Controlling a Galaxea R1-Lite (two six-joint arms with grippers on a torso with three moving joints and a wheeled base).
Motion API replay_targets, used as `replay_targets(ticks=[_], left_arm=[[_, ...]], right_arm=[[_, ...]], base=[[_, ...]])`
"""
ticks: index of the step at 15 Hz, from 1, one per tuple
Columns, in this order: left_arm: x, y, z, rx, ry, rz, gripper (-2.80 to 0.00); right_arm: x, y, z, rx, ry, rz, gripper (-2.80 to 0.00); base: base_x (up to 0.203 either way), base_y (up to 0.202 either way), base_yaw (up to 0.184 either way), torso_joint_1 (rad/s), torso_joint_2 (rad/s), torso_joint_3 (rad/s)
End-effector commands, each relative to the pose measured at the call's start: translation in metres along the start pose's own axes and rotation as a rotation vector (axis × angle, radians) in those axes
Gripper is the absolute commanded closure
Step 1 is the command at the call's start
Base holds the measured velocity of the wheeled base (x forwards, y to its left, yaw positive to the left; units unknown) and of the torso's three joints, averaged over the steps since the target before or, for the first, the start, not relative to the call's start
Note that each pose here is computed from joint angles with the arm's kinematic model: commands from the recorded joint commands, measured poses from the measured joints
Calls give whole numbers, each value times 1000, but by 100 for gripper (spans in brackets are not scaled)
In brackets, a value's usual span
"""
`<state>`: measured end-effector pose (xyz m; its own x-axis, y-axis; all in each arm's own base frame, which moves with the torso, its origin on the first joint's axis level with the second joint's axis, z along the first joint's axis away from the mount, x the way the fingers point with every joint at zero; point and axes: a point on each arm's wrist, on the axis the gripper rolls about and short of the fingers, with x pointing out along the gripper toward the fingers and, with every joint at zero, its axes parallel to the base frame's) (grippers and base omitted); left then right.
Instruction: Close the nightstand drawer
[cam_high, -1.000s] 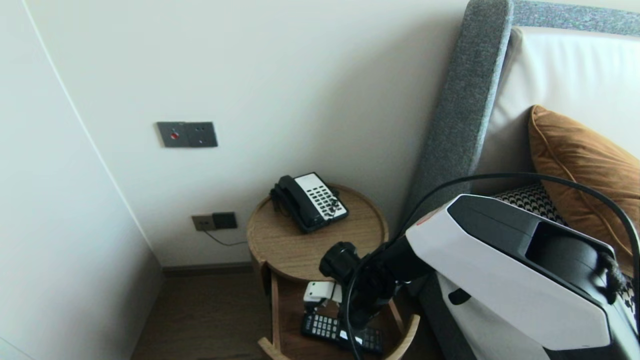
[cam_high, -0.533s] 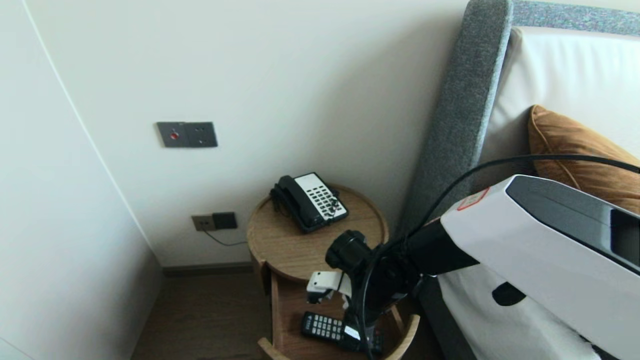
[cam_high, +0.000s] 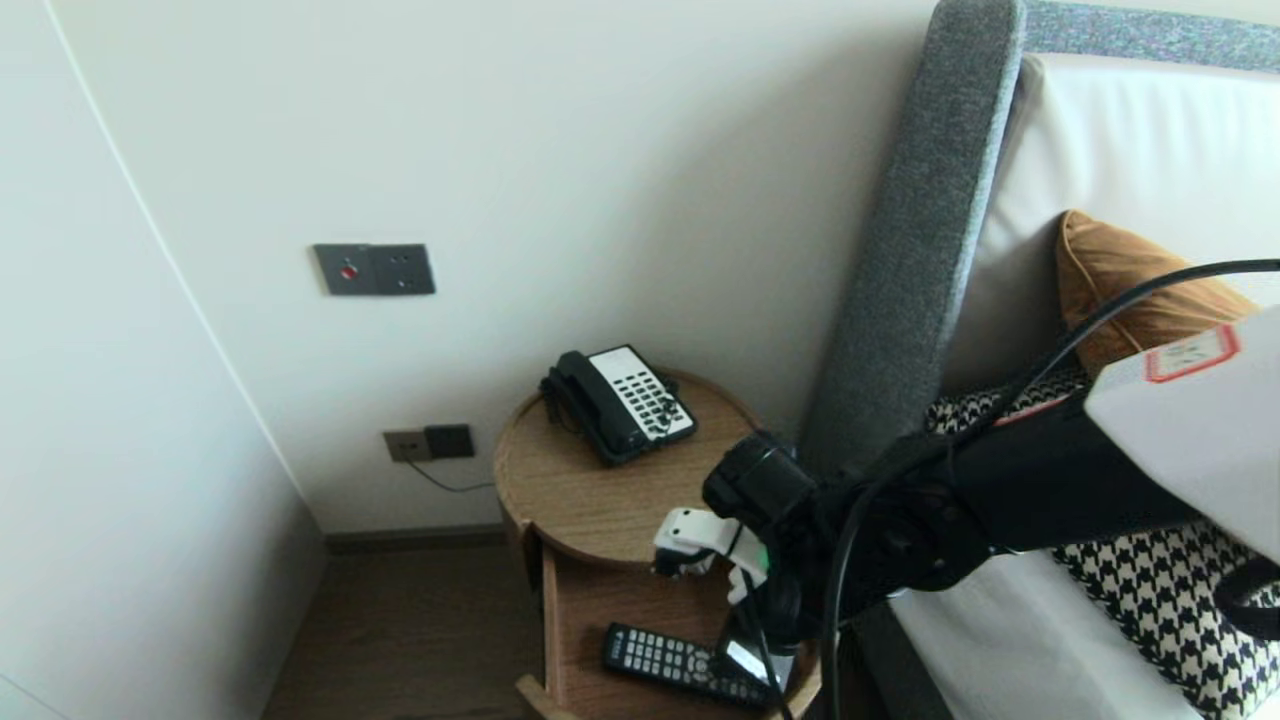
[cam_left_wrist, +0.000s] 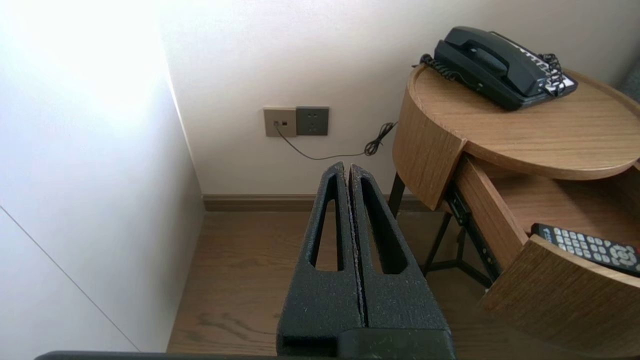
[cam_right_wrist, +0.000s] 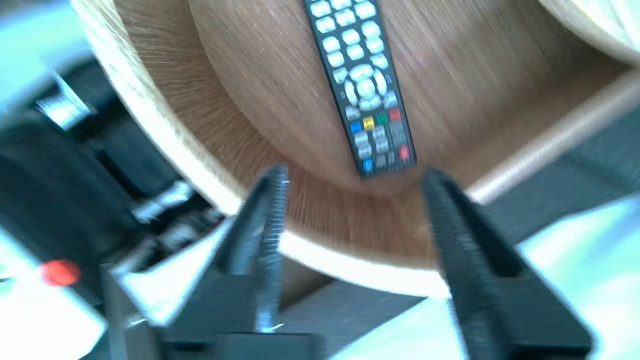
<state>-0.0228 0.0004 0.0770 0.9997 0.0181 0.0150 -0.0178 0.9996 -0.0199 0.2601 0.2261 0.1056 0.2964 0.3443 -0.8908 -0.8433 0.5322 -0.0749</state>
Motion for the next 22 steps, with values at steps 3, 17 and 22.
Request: replay_targets(ticks=[3, 17, 22], left_arm=[[0, 0, 0, 0, -2, 0, 0], [0, 0, 0, 0, -2, 0, 0], [0, 0, 0, 0, -2, 0, 0]], right_arm=[[-47, -21, -37, 246, -38, -46, 0], [-49, -32, -135, 827, -274, 94, 0], [-20, -20, -160, 839, -257, 122, 0]], base=[[0, 0, 0, 0, 0, 0], [0, 0, 0, 0, 0, 0], [0, 0, 0, 0, 0, 0]])
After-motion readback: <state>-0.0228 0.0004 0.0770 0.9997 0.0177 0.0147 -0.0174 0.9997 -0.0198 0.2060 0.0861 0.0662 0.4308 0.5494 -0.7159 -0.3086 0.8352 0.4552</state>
